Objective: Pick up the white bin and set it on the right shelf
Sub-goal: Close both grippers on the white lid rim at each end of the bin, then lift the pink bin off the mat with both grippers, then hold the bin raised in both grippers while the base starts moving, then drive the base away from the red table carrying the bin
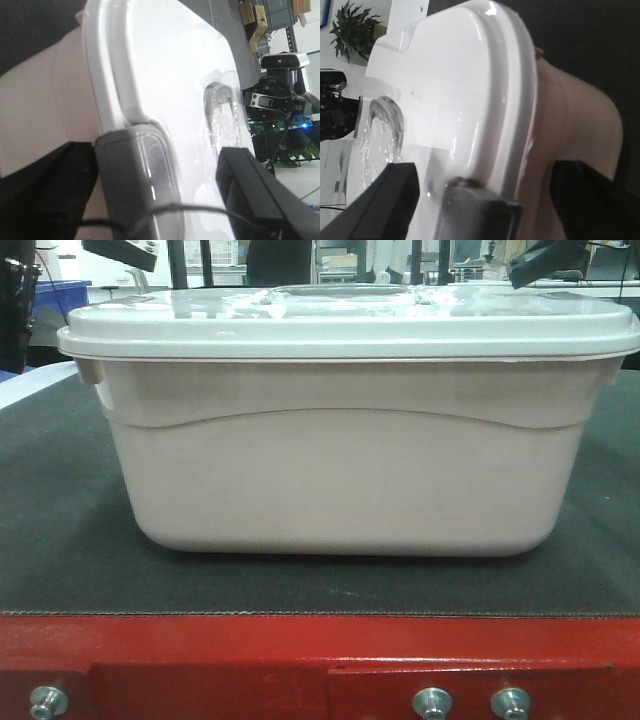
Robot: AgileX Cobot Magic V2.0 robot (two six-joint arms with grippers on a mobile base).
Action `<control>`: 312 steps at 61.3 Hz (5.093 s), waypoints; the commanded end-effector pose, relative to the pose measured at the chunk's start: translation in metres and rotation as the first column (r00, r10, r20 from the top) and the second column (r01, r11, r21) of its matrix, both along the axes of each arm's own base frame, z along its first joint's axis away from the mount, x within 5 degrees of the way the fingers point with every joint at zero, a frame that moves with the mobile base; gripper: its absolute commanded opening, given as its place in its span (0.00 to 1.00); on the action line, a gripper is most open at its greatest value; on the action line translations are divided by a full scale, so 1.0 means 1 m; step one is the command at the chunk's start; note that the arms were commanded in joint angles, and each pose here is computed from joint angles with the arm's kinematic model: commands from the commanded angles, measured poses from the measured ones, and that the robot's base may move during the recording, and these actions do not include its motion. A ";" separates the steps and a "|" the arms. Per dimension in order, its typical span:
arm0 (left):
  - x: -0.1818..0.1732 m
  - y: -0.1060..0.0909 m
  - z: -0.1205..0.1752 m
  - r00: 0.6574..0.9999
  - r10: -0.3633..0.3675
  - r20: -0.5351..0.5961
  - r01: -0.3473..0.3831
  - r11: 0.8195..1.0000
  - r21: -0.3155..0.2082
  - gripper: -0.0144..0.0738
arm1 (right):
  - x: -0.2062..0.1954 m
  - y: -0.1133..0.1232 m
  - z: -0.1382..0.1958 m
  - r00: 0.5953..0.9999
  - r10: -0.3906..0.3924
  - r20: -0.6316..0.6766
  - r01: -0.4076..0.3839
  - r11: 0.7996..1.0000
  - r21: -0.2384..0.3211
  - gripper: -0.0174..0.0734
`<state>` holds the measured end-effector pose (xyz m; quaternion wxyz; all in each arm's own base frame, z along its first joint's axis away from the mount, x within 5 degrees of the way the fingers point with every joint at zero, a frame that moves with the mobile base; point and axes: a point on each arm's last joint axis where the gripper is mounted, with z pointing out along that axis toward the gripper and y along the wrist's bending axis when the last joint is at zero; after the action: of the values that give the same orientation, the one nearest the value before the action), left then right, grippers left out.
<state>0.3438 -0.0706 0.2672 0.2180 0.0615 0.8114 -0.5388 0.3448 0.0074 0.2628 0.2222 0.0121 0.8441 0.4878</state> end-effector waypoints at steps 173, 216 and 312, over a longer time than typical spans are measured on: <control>-0.003 -0.025 0.151 0.954 0.003 0.300 0.132 0.894 -0.427 0.02 | -0.066 0.016 0.167 0.876 -0.219 0.430 -0.042 0.853 0.520 0.26; -0.001 -0.025 0.149 0.956 0.011 0.293 0.120 0.896 -0.427 0.02 | -0.061 0.013 0.166 0.871 -0.268 0.412 0.018 0.854 0.519 0.26; -0.001 -0.025 0.149 0.956 0.011 0.293 0.120 0.896 -0.427 0.02 | -0.043 -0.001 0.160 0.812 -0.475 0.341 0.271 0.822 0.501 0.26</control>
<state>0.3756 -0.0841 0.3746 0.3417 0.0170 0.6938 -0.6337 0.3153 0.0008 0.3899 0.4764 0.1280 0.6828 0.5390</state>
